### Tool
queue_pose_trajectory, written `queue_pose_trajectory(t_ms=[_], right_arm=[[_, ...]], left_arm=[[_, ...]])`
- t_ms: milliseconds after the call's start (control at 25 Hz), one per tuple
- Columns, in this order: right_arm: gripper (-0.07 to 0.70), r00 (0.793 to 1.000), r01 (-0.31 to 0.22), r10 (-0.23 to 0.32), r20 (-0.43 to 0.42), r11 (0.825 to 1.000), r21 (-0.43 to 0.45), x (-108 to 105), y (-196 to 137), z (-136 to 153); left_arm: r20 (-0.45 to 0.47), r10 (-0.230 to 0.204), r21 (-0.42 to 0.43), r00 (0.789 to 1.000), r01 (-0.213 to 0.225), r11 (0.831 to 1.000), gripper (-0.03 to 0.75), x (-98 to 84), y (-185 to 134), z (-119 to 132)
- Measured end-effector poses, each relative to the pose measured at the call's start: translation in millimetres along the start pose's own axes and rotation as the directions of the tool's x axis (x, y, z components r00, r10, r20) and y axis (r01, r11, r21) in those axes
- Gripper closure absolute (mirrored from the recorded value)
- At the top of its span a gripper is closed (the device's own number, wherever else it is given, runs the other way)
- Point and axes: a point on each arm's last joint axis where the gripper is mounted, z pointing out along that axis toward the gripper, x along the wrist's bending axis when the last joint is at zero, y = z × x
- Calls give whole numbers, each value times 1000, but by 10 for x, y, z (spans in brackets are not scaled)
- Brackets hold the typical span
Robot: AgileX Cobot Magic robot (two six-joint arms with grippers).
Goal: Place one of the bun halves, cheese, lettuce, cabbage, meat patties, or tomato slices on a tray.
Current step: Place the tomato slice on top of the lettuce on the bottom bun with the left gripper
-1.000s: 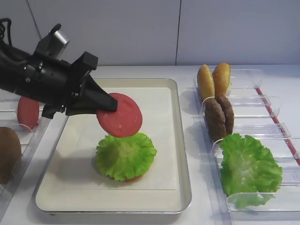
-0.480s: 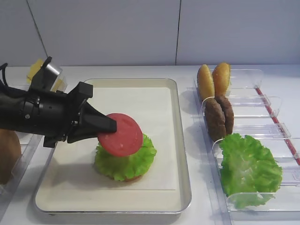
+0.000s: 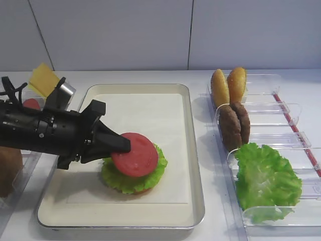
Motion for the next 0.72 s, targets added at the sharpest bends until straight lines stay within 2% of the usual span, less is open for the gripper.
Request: queue_pose_trajectory(t_ms=[280,440,720], right_arm=[[184,1000,0,0,0,1000,0,0,0,0],[184,1000,0,0,0,1000,0,0,0,0],[184,1000,0,0,0,1000,0,0,0,0]], left_arm=[[-1,11,-1,1000,-11,1000,656,4,2,2],[-35,21,-1,999,-21,1000,656,35,3,2],[-49,19,-2,999,-19,1000,656,48,3,1]])
